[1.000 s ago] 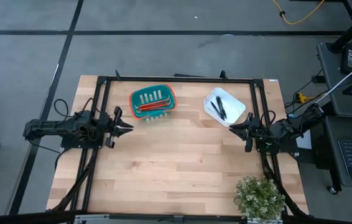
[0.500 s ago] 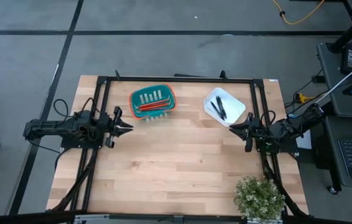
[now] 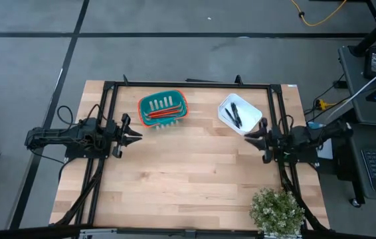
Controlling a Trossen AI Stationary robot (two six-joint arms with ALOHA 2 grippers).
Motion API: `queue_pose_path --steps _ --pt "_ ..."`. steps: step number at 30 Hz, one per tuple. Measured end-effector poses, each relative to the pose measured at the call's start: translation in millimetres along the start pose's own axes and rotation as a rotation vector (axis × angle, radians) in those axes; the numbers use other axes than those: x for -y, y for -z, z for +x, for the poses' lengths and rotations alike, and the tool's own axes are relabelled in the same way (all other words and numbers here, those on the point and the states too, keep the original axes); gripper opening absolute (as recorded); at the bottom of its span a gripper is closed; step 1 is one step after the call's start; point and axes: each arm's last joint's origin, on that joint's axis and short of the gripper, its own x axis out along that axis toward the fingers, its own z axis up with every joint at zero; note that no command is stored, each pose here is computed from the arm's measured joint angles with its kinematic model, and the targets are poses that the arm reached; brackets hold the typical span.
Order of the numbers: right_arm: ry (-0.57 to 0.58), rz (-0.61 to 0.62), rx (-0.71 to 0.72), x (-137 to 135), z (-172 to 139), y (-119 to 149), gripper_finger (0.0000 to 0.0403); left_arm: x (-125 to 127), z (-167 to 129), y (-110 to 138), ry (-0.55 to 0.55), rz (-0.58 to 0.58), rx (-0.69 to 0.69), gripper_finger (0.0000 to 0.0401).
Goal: Sort pens & pencils
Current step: Return to Home Position
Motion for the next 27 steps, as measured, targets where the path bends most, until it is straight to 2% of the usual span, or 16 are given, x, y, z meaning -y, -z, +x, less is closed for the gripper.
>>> queue_pose_path --steps 2,4,7,11,18,27 --pt "-0.118 -0.080 -0.010 0.2 1.9 6.1 0.0079 0.0 0.0 0.0 0.001 -0.001 0.000 0.0053" --pt "-0.168 -0.008 -0.035 1.7 2.4 7.5 0.0079 0.0 0.0 0.1 0.000 -0.001 -0.001 0.0053" --pt "-0.083 0.146 -0.062 8.2 3.5 9.5 0.0079 0.0 0.0 0.1 0.001 -0.001 -0.001 0.0053" --pt "-0.028 0.208 -0.056 14.9 4.4 9.1 0.0079 0.0 0.0 0.1 0.001 0.000 -0.001 0.0053" --pt "-0.160 0.209 -0.088 12.9 4.2 9.5 0.0079 0.0 0.0 0.1 0.001 0.000 -0.001 0.0053" --pt "-0.311 0.158 -0.030 8.1 3.3 2.1 0.0079 0.0 0.0 0.1 0.000 0.000 -0.001 0.0053"
